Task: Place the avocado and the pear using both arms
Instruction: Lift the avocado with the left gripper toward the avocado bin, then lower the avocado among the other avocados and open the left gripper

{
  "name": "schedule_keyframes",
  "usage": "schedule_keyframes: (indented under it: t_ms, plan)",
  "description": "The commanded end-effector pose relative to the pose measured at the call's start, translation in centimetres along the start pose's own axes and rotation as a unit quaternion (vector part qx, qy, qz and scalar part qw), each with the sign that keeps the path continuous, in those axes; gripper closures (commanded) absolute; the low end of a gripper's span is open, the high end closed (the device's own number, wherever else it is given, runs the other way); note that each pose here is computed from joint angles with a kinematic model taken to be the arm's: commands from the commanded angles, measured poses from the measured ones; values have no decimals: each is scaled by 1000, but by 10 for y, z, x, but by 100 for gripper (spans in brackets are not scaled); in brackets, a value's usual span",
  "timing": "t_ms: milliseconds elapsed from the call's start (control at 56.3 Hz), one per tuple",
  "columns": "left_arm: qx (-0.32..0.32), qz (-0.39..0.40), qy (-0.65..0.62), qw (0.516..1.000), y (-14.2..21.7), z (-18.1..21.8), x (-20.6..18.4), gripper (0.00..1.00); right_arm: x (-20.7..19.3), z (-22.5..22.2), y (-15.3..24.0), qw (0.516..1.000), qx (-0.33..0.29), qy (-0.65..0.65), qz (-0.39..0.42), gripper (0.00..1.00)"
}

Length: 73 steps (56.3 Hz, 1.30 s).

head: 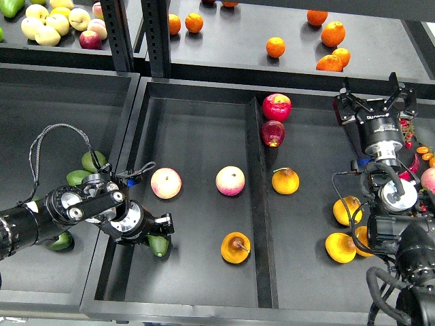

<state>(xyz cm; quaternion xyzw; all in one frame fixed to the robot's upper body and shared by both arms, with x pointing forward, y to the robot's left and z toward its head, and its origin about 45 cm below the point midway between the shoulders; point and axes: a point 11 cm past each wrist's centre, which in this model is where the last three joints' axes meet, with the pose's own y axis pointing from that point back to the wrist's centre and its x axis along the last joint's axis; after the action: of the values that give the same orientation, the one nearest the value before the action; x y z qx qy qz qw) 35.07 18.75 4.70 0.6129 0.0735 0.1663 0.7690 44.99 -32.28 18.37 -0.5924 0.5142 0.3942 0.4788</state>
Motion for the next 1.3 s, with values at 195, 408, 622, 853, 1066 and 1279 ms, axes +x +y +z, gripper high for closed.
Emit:
schedule_keyframes:
  t_ms: [195, 408, 622, 853, 1066, 1279]
  plan:
    - [-11, 51, 25, 998, 42, -4, 54, 57, 1, 0, 1, 1000, -1, 0, 1, 0]
    - [-13, 102, 66, 993, 87, -29, 103, 56, 2, 2, 1, 1000, -5, 0, 2, 1]
    - [3, 138, 108, 984, 121, -78, 132, 56, 0, 1, 1, 1000, -2, -6, 0, 0]
    - [24, 138, 156, 978, 121, -132, 126, 55, 0, 1, 0, 1000, 0, -7, -1, 0]
    - [36, 130, 178, 975, 112, -154, 116, 55, -3, 1, -1, 1000, 0, -7, -5, 1]
    - [43, 117, 199, 972, 99, -172, 103, 54, -4, 1, -2, 1000, 0, -7, -6, 0]
